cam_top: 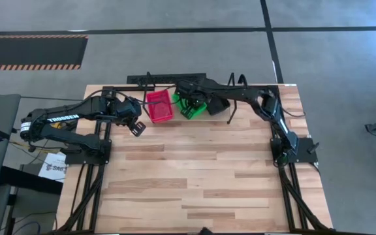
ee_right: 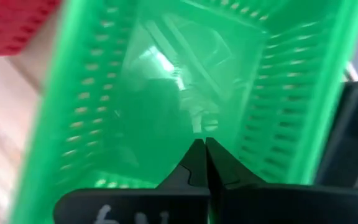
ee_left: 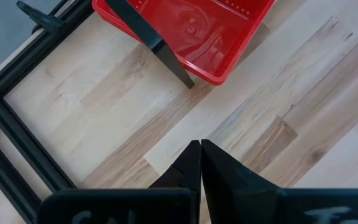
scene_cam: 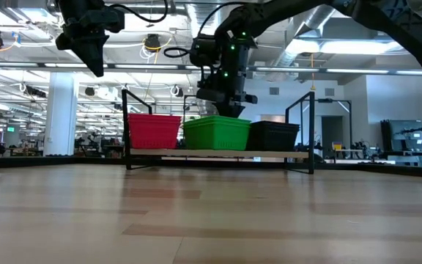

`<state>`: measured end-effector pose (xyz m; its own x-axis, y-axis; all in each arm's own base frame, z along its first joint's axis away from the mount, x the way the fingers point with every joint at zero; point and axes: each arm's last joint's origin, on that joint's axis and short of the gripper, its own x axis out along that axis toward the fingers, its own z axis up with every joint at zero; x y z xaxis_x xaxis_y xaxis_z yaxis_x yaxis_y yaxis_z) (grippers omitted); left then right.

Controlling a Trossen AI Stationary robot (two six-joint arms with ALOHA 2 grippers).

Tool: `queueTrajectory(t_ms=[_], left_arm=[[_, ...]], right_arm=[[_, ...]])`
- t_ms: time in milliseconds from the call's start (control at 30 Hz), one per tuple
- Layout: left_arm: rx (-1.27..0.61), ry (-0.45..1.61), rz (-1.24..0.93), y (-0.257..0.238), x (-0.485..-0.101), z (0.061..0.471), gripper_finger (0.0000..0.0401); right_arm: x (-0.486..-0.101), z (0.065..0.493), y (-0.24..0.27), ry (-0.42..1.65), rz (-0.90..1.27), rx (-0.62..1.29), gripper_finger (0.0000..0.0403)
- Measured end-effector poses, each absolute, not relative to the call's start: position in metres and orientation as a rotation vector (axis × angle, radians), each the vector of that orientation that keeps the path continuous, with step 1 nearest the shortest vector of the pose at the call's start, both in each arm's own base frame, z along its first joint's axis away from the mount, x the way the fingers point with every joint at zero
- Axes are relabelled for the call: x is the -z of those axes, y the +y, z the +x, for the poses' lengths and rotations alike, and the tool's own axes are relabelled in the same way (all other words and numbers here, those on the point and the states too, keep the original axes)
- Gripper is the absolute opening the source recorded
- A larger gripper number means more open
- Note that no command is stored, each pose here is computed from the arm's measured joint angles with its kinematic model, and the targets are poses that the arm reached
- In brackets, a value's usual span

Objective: Stack baskets on shelf by color
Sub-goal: Adjust the stacked bins on the shelf

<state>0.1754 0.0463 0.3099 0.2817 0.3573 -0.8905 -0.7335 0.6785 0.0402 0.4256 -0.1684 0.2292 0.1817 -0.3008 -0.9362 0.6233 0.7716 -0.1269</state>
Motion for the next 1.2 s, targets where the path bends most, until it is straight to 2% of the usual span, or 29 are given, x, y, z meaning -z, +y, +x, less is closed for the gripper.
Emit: queueTrajectory(t_ms=[467,800,1067,1200], left_arm=[[-0.749,1.057,-0.403,0.046,-0.310,0.175,0.0000],[-0.749,1.058,-0.402,0.046,-0.310,0.175,0.0000],[-0.749,1.060,-0.402,0.046,-0.310,0.175,0.0000],[-0.749,1.060,-0.401,0.046,-0.310,0.175,0.0000]], right_arm=[[-0.229,0.439,-0.129,1.198,0.363,0.659,0.0001],[-0.230,0.442,-0.121,1.174,0.385,0.692,0.0002],[-0.283,0.456,-0.118,0.998,0.272,0.588,0.0001],[-0.293,0.466,-0.118,0.898,0.261,0.477,0.0001]])
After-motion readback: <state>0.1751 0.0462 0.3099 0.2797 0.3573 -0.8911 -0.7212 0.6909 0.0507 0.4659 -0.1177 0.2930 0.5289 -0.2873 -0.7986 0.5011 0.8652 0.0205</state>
